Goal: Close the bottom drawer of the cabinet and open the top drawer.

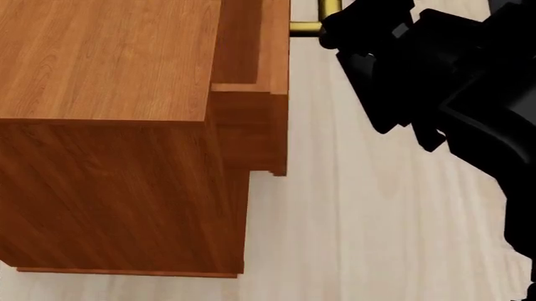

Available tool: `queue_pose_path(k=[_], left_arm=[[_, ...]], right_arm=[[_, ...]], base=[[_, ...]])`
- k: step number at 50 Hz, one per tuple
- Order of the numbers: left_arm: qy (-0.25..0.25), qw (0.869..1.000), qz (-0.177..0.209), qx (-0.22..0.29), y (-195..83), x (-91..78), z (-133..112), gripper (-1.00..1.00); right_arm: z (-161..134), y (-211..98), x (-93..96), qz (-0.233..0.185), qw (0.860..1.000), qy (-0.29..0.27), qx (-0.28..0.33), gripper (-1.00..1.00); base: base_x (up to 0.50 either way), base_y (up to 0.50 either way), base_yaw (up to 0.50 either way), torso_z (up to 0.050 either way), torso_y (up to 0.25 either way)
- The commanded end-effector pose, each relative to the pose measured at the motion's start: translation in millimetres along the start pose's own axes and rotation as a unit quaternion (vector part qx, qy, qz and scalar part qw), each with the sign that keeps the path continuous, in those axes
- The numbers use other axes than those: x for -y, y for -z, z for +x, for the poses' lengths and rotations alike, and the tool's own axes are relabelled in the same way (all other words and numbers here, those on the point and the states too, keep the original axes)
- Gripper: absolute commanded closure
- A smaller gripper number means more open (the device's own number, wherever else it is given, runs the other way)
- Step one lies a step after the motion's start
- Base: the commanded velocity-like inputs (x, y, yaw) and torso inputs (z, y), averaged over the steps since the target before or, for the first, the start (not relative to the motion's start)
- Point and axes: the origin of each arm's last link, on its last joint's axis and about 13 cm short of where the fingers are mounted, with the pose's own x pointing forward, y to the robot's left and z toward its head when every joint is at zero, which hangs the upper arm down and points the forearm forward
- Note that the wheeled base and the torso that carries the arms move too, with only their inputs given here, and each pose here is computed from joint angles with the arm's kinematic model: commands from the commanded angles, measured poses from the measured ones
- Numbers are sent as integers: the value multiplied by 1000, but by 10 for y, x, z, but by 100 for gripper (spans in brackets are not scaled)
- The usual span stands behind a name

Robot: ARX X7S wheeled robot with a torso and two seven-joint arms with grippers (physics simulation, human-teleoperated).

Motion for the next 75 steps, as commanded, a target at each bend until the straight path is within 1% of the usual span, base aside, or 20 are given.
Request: queue_pose_path(k=[1, 15, 28, 31, 32, 53, 59, 60, 61, 62, 63, 65, 66, 67, 69, 70, 72, 73, 74, 75], left_arm=[[1, 1000, 1, 1, -4, 3, -3, -100], [0, 1000, 2, 2, 0, -1, -2, -100], [-1, 1000, 4, 3, -5, 3, -5, -100], [-3, 1000, 5, 2, -1, 0, -5, -100], [-4, 1000, 6, 3, 5, -2, -4, -100], [0, 1000, 8, 4, -9, 8, -10, -100], [1, 1000, 7, 3, -2, 6, -4, -100], [1, 1000, 7, 3, -2, 6, -4, -100], [2, 1000, 7, 3, 1, 6, -5, -100], [3, 1000, 6, 3, -4, 10, -6, -100], [3, 1000, 7, 3, -2, 9, -6, -100], [2, 1000, 5, 3, 0, 5, -5, -100], [2, 1000, 6, 3, 1, 7, -5, -100], [2, 1000, 6, 4, 3, 5, -6, -100], [2, 1000, 6, 3, -3, 8, -6, -100], [1, 1000, 6, 3, 0, 6, -5, -100], [2, 1000, 6, 3, 5, 5, -4, -100], [2, 1000, 6, 3, 4, 5, -5, -100], [2, 1000, 6, 3, 4, 7, -3, -100], [2, 1000, 7, 3, 4, 7, -3, -100]], right_arm=[[-286, -198, -182, 9, 994, -87, 61, 100], [-464, -294, -262, 1, 992, -85, 96, 100], [-522, -297, -246, 0, 991, -86, 99, 100], [-498, -291, -223, 13, 992, -82, 92, 100], [-495, -281, -223, 7, 993, -82, 90, -100], [-470, -280, -184, 5, 994, -66, 90, -100], [-524, -270, -235, -6, 993, -66, 99, -100], [-538, -262, -251, -17, 992, -67, 104, -100], [-575, -236, -293, -41, 990, -62, 118, -100], [-587, -222, -310, -49, 990, -59, 119, -100], [-622, -187, -353, -76, 987, -57, 127, -100], [-644, -158, -382, -94, 985, -51, 134, -100], [-669, -125, -419, -121, 981, -45, 145, -100], [-679, -112, -435, -132, 979, -41, 148, -100], [-707, -79, -488, -172, 971, -29, 163, -100], [-732, -61, -527, -198, 964, -21, 179, -100], [-748, -31, -573, -233, 954, -5, 190, -100], [-744, 6, -616, -275, 940, 14, 201, -100], [-739, 17, -630, -289, 935, 21, 205, -100], [-733, 22, -647, -315, 925, 35, 211, -100]], base=[[0, 0, 0, 10, 11], [2, 0, 0, 2, 7], [1, 0, 0, 3, 8], [0, 0, 0, 0, 8], [0, 0, 0, 11, 10], [0, 0, 0, 0, 0], [0, 0, 0, 0, 0], [0, 0, 0, 0, 0], [0, 0, 0, 0, 0], [0, 0, 0, 0, 0], [0, 0, 0, 0, 0], [0, 0, 0, 0, 0], [0, 0, 0, 0, 0], [0, 0, 0, 0, 0], [0, 0, 0, 0, 0], [0, 0, 0, 0, 0], [0, 0, 0, 0, 0], [0, 0, 0, 0, 0], [0, 0, 0, 0, 0], [0, 0, 0, 0, 0]])
